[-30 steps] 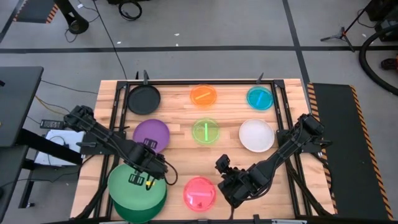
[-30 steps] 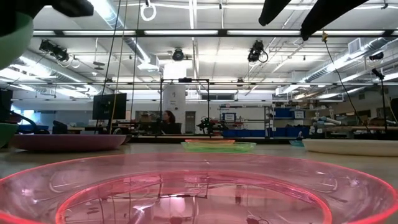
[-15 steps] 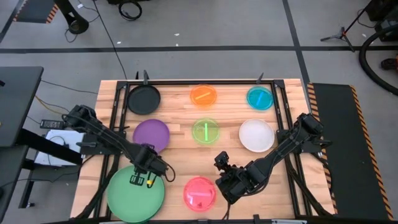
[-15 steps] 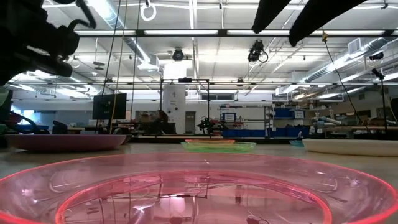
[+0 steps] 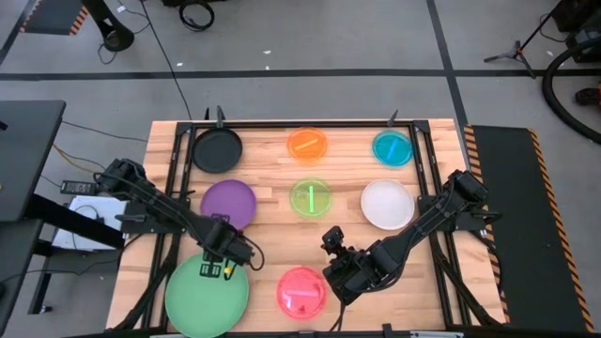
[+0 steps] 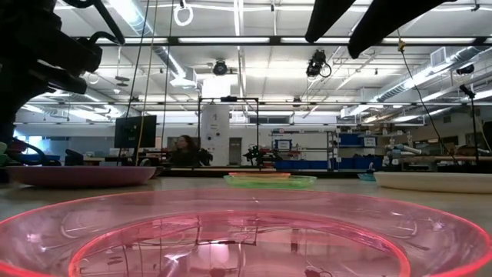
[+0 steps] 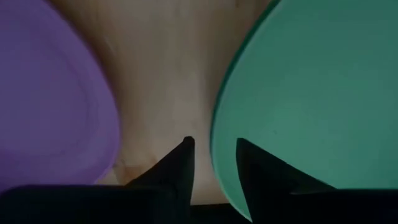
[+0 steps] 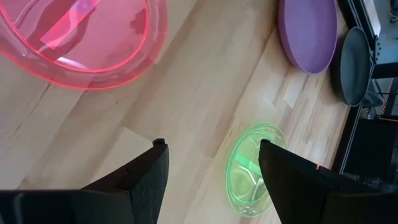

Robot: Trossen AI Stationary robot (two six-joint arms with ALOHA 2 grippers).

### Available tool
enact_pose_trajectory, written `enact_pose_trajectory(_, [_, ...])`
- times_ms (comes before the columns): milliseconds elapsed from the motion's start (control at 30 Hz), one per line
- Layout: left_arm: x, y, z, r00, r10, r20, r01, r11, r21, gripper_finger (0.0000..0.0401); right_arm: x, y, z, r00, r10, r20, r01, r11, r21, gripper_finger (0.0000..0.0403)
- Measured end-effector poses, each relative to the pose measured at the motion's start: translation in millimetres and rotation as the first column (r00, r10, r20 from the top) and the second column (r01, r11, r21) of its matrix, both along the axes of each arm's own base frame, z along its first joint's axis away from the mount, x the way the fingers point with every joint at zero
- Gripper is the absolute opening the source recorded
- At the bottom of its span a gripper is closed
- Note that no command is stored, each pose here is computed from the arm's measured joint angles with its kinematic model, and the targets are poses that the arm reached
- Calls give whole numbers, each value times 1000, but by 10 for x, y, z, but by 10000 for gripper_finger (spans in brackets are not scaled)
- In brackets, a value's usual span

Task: Stack plastic plates
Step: Stack the purple plate on top of the green plate

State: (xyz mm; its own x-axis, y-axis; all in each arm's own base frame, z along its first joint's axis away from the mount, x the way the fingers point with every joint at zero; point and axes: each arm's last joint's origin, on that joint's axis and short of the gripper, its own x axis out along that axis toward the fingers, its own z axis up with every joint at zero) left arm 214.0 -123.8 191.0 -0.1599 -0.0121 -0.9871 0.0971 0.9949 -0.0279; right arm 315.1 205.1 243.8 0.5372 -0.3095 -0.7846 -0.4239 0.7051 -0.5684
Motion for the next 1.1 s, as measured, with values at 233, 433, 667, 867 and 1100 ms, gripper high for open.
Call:
enact_pose_trajectory(233, [86,-97,242,1000,26,17,-24,997,-74,138,3,-6,0,1000,-1,-1,1,1000,1,255])
enact_pose_trajectory(433, [142,-64,386,973,-29,231,19,999,43,130,25,-37,-5,995,-96,14,95,992,85,252])
enact_pose_trajectory(667, [123,120,207,891,64,450,-83,996,23,126,-5,-50,-154,980,-196,-33,199,956,216,243])
enact_pose_trajectory(867, [71,294,-8,832,117,542,-252,950,182,126,-56,-65,-298,986,-152,-63,160,971,175,243])
enact_pose_trajectory(1100, [-4,440,-170,787,271,554,-440,876,197,134,-14,-95,-301,986,-164,-44,169,967,188,242])
